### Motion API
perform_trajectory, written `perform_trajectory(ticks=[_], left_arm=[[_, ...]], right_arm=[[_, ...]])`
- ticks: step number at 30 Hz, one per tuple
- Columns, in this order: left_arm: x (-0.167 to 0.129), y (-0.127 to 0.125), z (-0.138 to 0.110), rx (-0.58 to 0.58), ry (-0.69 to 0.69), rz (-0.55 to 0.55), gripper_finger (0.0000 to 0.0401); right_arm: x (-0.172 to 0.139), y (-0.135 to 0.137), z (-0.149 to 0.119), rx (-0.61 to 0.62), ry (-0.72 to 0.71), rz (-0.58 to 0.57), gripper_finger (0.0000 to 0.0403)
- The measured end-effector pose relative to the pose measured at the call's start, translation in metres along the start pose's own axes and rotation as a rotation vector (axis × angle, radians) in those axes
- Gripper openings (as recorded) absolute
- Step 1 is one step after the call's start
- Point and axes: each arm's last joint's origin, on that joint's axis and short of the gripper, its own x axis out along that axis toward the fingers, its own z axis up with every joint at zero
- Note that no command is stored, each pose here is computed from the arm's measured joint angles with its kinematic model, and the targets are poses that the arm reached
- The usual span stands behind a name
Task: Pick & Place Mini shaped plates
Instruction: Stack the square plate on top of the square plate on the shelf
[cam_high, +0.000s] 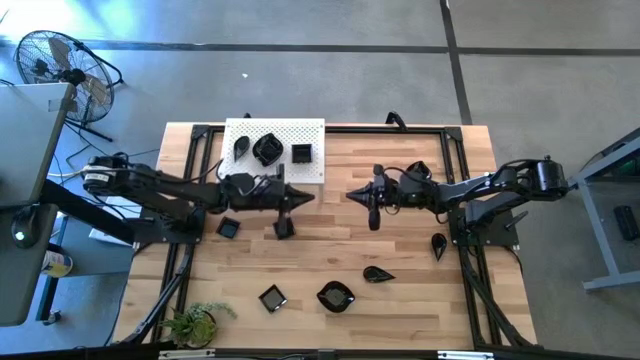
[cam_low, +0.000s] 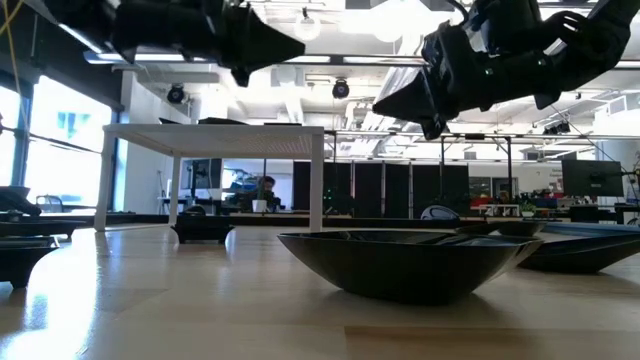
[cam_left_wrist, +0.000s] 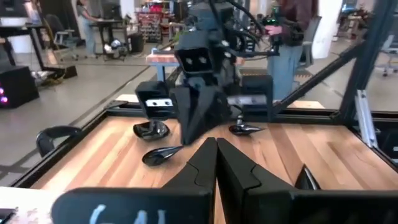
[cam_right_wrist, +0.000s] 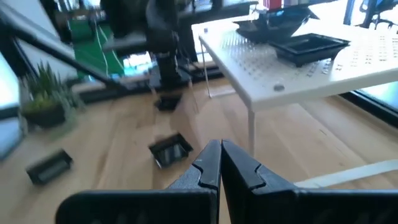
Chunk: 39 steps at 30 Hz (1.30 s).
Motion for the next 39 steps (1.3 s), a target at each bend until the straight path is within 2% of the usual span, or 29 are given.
perform_trajectory(ticks=[2,6,10,13,17,21,25,27,29,33,39], left_arm=[[-0.003,-0.003,-0.007,0.003,0.014,-0.021,0.0001],[-0.007,-0.007,-0.025,0.013,0.149,-0.096,0.0001],[-0.016,-0.009,-0.034,-0.048,0.309,-0.198,0.0001],[-0.02,-0.013,-0.039,-0.088,0.456,-0.216,0.0001],[-0.027,-0.023,-0.044,-0.098,0.621,-0.155,0.0001],[-0.037,-0.026,-0.055,-0.21,0.784,-0.025,0.0014],[-0.041,-0.023,-0.059,-0.307,0.842,0.091,0.0057],[-0.041,-0.024,-0.059,-0.311,0.834,0.091,0.0078],[-0.04,-0.03,-0.061,-0.242,0.838,0.041,0.0094],[-0.045,-0.044,-0.07,0.028,0.911,-0.078,0.0104],[-0.049,-0.05,-0.085,0.379,0.979,-0.056,0.0105]], right_arm=[[0.0,0.001,0.002,0.046,-0.024,0.008,0.0],[0.0,0.007,0.003,0.086,-0.026,0.083,0.0],[-0.001,0.028,-0.004,0.024,0.008,0.087,0.0],[-0.005,0.047,-0.009,-0.025,0.013,0.051,0.0],[-0.011,0.068,-0.016,-0.043,0.015,-0.008,0.0],[-0.015,0.08,-0.019,-0.01,0.01,-0.029,0.0],[-0.017,0.085,-0.019,-0.004,-0.003,-0.05,0.0],[-0.018,0.085,-0.019,-0.014,-0.009,-0.074,0.0],[-0.018,0.084,-0.019,-0.036,-0.011,-0.086,0.0],[-0.018,0.084,-0.019,-0.089,-0.011,-0.088,0.0],[-0.017,0.085,-0.018,-0.118,-0.017,-0.06,0.0]])
